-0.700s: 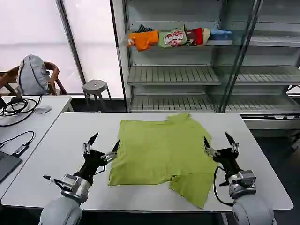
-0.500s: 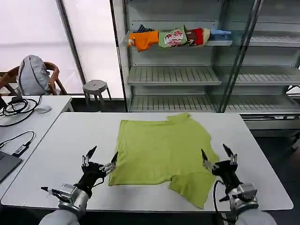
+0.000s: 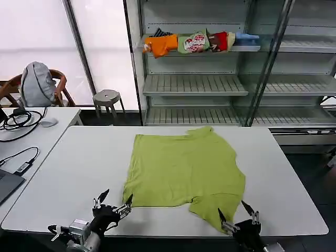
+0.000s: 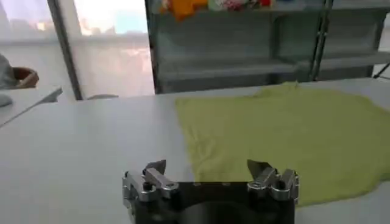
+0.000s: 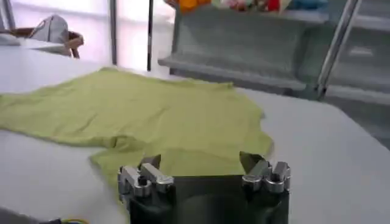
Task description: Fold and organize the clothes.
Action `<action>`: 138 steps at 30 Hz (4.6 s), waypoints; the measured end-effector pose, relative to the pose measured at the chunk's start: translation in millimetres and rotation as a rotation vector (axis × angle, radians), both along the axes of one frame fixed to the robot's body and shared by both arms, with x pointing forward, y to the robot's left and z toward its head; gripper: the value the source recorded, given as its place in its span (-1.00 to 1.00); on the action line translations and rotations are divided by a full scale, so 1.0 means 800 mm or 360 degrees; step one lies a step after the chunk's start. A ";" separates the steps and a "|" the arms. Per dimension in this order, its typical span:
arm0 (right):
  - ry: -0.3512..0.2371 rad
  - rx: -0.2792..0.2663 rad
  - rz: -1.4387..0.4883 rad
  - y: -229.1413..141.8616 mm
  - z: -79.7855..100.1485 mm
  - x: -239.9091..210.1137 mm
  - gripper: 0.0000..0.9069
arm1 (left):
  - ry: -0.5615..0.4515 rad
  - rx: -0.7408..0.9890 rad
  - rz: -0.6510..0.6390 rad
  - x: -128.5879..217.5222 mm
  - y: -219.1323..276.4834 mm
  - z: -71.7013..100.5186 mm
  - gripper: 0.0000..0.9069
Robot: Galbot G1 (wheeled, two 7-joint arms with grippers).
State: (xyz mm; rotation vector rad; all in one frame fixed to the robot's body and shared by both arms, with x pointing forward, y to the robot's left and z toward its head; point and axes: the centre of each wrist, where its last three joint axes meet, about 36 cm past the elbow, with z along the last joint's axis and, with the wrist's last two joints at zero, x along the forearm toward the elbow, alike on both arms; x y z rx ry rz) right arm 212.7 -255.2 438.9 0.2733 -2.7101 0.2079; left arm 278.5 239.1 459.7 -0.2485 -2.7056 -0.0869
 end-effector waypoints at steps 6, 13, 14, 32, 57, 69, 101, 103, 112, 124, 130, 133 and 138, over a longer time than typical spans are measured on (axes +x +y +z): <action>0.0040 0.0011 -0.0004 0.004 -0.004 -0.008 1.00 | 0.0060 0.0018 0.0018 0.001 0.001 -0.007 1.00; 0.0074 0.0024 -0.0017 0.007 -0.007 -0.012 1.00 | 0.0111 0.0016 0.0053 0.005 0.004 -0.015 1.00; 0.0077 0.0025 -0.0018 0.008 -0.007 -0.012 1.00 | 0.0118 0.0016 0.0060 0.006 0.005 -0.017 1.00; 0.0135 0.0091 0.0008 0.018 -0.006 -0.013 -1.00 | 0.0181 0.0011 0.0124 0.004 0.001 -0.032 -0.98; -0.0124 0.0177 -0.0035 0.012 0.024 0.047 -1.00 | 0.0070 -0.0094 0.0028 0.029 0.005 -0.012 -0.98; -0.0216 0.0234 -0.0100 0.000 0.018 0.125 -1.00 | -0.0056 -0.0227 -0.0054 0.086 0.006 0.000 -0.98; -0.0279 0.0190 -0.0156 -0.001 -0.021 0.250 -1.00 | -0.0087 -0.0322 -0.0075 0.186 0.019 -0.031 -0.98; -0.0278 0.0187 -0.0160 -0.002 -0.022 0.253 -1.00 | -0.0081 -0.0321 -0.0065 0.188 0.021 -0.034 -0.98; -0.0289 0.0162 -0.0166 -0.004 -0.026 0.267 -1.00 | -0.0077 -0.0329 -0.0066 0.191 0.021 -0.041 -0.98; -0.0272 0.0129 -0.0156 -0.004 -0.037 0.280 -0.93 | -0.0086 -0.0334 -0.0054 0.203 0.025 -0.048 0.13; -0.0257 0.0111 -0.0184 -0.003 -0.043 0.285 1.00 | -0.0082 -0.0333 -0.0052 0.207 0.025 -0.052 1.00; -0.0256 0.0108 -0.0209 -0.005 -0.045 0.288 1.00 | -0.0088 -0.0332 -0.0038 0.209 0.024 -0.054 1.00; -0.0276 0.0102 -0.0248 -0.010 -0.042 0.294 1.00 | -0.0098 -0.0337 -0.0031 0.208 0.023 -0.058 1.00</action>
